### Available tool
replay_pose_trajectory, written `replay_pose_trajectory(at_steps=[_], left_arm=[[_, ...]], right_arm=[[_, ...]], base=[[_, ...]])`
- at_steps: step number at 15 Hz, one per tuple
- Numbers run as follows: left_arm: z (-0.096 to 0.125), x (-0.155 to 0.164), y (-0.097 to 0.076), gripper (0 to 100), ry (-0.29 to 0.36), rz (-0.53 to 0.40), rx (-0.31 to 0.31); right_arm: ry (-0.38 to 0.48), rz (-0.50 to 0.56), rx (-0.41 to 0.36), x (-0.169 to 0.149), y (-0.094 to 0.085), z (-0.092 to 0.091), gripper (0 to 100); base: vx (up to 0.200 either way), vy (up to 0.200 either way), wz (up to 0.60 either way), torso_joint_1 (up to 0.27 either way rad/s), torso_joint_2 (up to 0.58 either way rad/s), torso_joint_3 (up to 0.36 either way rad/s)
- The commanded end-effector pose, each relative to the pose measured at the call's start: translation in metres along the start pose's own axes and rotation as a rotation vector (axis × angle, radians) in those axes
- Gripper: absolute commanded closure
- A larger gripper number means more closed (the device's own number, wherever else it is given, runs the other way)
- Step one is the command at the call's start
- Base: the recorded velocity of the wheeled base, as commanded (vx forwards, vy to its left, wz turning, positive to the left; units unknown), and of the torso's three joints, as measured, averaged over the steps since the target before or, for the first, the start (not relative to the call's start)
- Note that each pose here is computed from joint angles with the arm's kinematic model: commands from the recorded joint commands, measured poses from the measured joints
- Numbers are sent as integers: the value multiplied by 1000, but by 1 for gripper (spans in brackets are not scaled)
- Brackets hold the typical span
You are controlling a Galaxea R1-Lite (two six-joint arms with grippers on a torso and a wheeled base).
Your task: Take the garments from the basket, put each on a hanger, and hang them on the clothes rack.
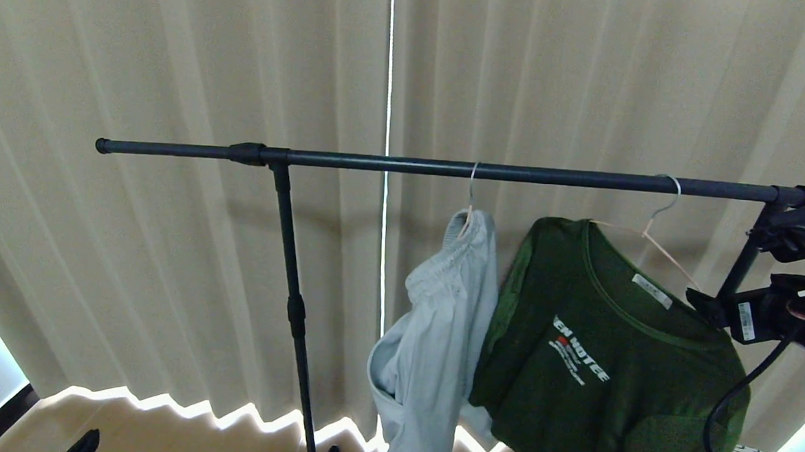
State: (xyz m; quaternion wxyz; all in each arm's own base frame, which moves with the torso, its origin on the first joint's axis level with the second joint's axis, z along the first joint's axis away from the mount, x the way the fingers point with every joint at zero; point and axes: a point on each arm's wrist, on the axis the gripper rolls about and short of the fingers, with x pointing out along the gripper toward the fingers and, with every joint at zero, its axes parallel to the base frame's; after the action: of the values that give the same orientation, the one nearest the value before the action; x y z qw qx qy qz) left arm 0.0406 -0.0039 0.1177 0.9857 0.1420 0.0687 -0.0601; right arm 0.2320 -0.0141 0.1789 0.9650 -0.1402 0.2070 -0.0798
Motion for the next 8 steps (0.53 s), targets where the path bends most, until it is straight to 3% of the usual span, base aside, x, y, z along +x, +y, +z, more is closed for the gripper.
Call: replay_pose_trajectory(at_steps=[1,3,4,5,8], left_arm=[[-9,-19,-1,0,-29,89,-21],[-11,-20,-2,0,-27,97,-28],[-21,-35,-6,0,-68,131,-73],[-29,-46,-10,0,-126,138,-71],[-39,-56,-14,0,-198,143,-103]], right_arm=[[-32,43,17,-10,2,-10,0],[-36,48,20,-11,3,-11,0],[-104,58,78,-16,4,-18,0],[-174,53,103,-25,3,-19,0],[-244,36,111,-54,0,-27,0]], base=[[0,0,0,0,0,0],[0,0,0,0,0,0],[0,0,0,0,0,0],[0,0,0,0,0,0],[0,0,0,0,0,0]])
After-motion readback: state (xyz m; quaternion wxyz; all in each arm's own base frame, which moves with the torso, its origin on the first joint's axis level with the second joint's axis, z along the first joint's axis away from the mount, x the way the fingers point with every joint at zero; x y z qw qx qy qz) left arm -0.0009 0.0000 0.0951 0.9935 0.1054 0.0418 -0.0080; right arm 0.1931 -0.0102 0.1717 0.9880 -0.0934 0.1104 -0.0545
